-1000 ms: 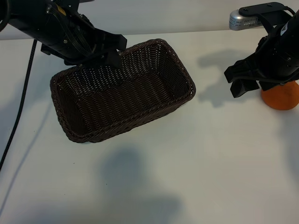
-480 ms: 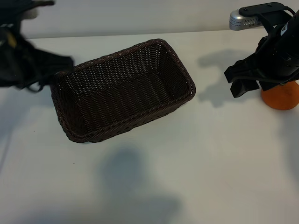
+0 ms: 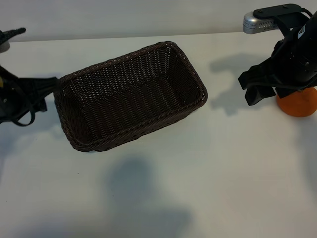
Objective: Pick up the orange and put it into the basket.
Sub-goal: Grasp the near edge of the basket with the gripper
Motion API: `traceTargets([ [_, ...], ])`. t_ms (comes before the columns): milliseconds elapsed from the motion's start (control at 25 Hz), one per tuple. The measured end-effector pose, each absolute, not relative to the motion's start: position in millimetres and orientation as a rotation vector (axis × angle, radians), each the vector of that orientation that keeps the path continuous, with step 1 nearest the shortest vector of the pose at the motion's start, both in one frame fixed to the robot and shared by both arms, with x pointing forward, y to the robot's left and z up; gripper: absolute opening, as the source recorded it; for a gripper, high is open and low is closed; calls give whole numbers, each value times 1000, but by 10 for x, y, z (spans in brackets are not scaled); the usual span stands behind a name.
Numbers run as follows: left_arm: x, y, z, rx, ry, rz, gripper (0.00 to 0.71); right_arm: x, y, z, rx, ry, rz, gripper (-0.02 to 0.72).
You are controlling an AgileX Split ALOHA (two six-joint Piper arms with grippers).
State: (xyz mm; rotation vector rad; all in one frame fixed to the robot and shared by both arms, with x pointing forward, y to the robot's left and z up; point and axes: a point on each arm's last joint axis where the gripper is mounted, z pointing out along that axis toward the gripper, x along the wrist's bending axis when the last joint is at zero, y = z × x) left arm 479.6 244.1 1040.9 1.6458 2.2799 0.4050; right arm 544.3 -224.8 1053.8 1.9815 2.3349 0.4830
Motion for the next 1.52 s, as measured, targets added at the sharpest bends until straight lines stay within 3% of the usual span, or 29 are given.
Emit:
traceTargets([
  [400,5077,2342,9980,1621,2358,260,534,5437,-2248,10536,1966,2353,475,595],
  [1000,5333,2254,9462,1651,2384,219,535,5433,-2249,10536,1963,2360,470,595],
  [1520,5392,2221,9239,1652,2417,179,534,5430,-2249,10535,1959,2365,467,595],
])
